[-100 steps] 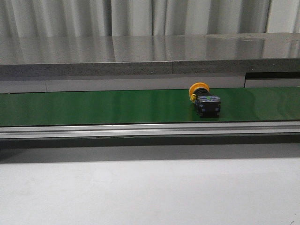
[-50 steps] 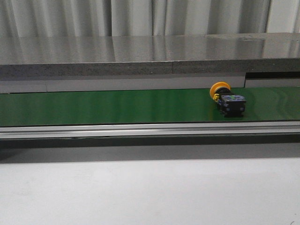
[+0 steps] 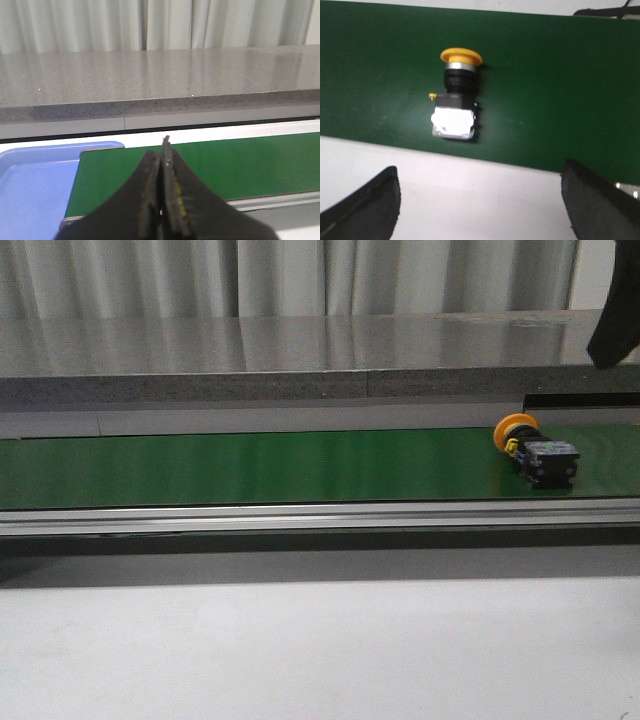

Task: Move button from left to right
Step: 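Lower the right gripper and grasp the button at the belt end, then lift the button with the right gripper and lower it into the green tray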

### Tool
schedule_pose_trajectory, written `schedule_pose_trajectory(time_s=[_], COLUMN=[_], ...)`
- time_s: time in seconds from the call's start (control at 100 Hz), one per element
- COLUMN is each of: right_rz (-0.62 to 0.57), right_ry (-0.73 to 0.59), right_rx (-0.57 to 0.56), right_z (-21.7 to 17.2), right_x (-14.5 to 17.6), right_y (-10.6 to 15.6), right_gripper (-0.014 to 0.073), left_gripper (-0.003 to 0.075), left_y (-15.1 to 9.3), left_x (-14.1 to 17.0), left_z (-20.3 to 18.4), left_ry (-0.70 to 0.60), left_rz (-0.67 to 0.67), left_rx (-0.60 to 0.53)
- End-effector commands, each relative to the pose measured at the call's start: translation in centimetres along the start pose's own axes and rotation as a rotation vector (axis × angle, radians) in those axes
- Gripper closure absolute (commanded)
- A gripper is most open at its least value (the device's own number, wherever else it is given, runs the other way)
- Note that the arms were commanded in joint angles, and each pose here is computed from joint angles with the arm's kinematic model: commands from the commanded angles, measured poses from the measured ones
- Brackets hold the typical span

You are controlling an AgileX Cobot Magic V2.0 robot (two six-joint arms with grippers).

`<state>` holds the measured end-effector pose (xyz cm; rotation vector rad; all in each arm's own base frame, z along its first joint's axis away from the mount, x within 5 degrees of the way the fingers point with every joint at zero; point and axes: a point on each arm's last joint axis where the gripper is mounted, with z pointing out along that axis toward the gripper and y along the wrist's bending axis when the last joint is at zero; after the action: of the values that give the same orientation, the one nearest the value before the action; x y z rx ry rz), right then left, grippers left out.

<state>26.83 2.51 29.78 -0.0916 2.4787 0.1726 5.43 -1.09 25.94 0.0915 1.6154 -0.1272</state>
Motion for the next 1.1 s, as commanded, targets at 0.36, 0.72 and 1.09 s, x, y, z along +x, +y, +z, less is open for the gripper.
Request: schedule_pose_trajectory(time_s=[0.36, 0.72, 1.09], right_rz=[-0.081, -0.075, -0.087], right_ry=[-0.039, 0.068, 0.080], right_rx=[0.073, 0.070, 0.064], right_z=[5.6, 8.5, 6.6], right_x=[-2.9, -1.8, -4.1], right_y=[-1.4, -1.7, -1.4], right_gripper=[-0.0050, 0.0258, 0.0389], left_gripper=[0.0741, 0.0741, 0.0741], left_y=[0.1, 0.1, 0.1], left_x=[-1.4, -1.4, -1.4], left_z=[-0.1, -0.1, -0.1], left_ry=[-0.084, -0.084, -0.084], left_rz=[-0.019, -0.019, -0.019], left_rx=[-0.010, -0.010, -0.010])
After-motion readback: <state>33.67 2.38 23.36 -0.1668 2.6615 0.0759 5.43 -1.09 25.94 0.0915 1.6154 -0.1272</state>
